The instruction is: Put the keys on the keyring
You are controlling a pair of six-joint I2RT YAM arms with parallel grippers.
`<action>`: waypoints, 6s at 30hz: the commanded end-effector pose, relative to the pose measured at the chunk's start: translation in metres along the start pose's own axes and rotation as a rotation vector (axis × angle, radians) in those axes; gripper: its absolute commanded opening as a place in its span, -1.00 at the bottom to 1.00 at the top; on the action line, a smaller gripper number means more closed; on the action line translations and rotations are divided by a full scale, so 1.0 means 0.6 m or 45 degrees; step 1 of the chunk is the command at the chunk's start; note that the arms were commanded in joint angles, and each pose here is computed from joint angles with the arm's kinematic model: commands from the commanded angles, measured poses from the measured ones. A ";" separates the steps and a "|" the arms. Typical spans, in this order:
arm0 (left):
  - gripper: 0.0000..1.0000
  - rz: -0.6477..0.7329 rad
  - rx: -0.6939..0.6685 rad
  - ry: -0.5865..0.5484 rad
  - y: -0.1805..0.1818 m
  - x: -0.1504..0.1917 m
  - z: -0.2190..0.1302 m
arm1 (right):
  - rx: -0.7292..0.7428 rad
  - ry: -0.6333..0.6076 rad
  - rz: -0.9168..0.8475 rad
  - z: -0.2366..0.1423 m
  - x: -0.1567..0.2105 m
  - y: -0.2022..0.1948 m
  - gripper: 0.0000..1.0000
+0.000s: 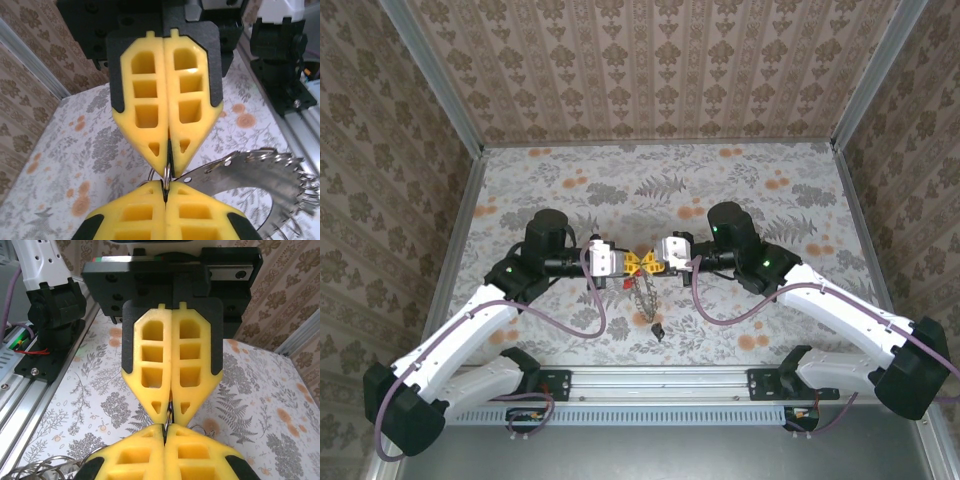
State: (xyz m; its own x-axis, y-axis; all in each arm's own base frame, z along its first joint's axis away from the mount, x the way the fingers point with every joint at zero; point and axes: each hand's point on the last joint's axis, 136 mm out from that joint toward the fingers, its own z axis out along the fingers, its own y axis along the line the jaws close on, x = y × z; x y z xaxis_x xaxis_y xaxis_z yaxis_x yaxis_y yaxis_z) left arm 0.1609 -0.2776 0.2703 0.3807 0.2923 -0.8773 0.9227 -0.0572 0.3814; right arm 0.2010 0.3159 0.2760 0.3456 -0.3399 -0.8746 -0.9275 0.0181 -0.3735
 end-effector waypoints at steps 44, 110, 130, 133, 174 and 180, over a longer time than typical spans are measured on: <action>-1.00 0.072 -0.035 -0.309 0.020 -0.089 0.004 | 0.245 -0.070 -0.072 -0.046 -0.020 -0.010 -0.55; -1.00 -0.173 0.176 -0.485 0.027 -0.123 0.021 | 0.379 -0.267 0.112 -0.090 -0.037 -0.020 -0.52; -1.00 -0.182 0.200 -0.479 0.022 -0.114 0.028 | 0.379 -0.279 0.090 -0.092 -0.044 -0.027 -0.50; -1.00 -0.181 0.200 -0.477 0.022 -0.113 0.028 | 0.381 -0.281 0.089 -0.092 -0.045 -0.029 -0.50; -1.00 -0.176 0.191 -0.516 0.034 -0.120 0.034 | 0.401 -0.267 0.130 -0.100 -0.025 -0.026 -0.51; -1.00 -0.171 0.212 -0.520 0.034 -0.121 0.038 | 0.413 -0.277 0.127 -0.101 -0.027 -0.031 -0.50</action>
State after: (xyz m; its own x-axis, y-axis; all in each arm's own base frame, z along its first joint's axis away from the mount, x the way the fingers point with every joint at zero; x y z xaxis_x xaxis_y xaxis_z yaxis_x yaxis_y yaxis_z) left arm 0.1604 -0.3207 0.3171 0.1761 -0.0371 -0.9837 0.9677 -0.1766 0.1799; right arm 0.2035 0.2656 0.3077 0.3000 -0.1476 -0.9424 -0.8815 0.3348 -0.3330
